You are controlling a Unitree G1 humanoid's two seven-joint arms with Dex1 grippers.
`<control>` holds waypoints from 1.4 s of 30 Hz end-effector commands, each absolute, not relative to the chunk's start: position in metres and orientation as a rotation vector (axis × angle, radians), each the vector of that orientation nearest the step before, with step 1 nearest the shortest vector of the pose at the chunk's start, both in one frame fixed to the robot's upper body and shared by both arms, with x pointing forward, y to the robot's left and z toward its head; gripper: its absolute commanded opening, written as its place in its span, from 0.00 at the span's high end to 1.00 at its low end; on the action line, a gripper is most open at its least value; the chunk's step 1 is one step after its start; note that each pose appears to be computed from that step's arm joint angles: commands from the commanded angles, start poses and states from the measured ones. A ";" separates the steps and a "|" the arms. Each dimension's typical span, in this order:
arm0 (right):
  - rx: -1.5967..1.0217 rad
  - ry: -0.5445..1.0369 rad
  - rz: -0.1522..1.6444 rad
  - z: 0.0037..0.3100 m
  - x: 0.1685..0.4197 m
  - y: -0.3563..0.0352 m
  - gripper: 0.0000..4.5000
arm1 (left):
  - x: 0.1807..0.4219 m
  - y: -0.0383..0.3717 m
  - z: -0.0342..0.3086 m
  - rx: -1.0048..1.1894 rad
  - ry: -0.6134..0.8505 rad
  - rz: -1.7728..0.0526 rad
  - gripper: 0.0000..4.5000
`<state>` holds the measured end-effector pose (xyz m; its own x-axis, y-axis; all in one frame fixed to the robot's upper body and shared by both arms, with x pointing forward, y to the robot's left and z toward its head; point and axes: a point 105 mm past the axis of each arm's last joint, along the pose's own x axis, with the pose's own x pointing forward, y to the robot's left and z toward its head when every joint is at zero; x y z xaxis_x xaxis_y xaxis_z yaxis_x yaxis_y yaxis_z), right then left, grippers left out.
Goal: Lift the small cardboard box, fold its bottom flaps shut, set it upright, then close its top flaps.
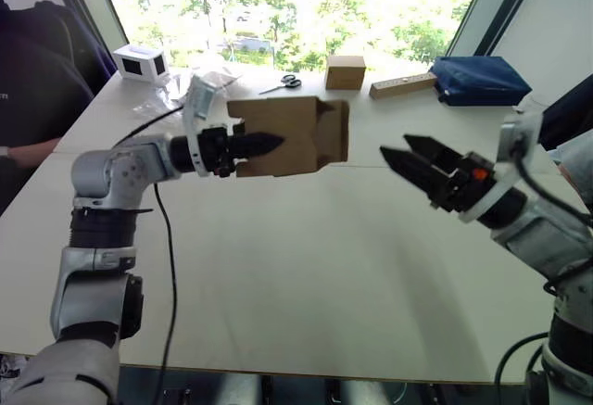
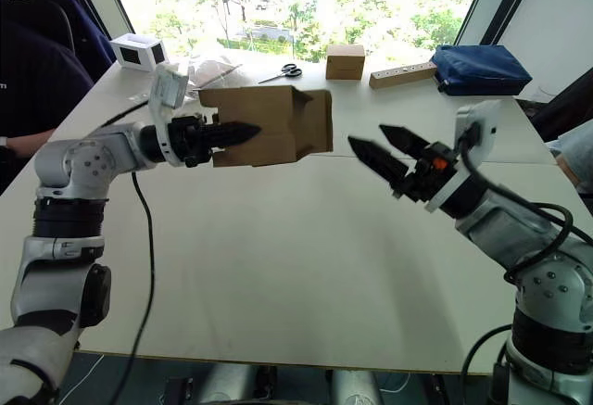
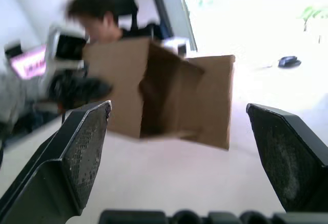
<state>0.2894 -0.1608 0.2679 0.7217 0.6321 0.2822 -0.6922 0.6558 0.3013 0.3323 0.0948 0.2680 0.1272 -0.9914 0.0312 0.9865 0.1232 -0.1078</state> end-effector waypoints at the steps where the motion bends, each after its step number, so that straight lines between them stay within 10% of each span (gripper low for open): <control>1: 0.481 -0.260 0.747 0.294 0.290 -0.162 0.17 | 0.326 0.088 0.282 0.046 -0.045 -1.503 1.00; 11: 0.372 -0.268 0.814 0.311 0.284 -0.138 0.99 | 0.319 0.074 0.318 0.251 -0.200 -1.597 1.00; 42: 0.375 -0.291 1.002 0.313 0.284 -0.093 1.00 | 0.308 0.064 0.312 0.081 -0.174 -1.641 1.00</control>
<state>0.2912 -0.0948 0.3015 0.5488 0.7527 0.3636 -0.8357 0.5038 0.2184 0.3090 0.0628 0.3020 -0.0889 -0.9959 0.0160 0.9872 -0.0859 0.1347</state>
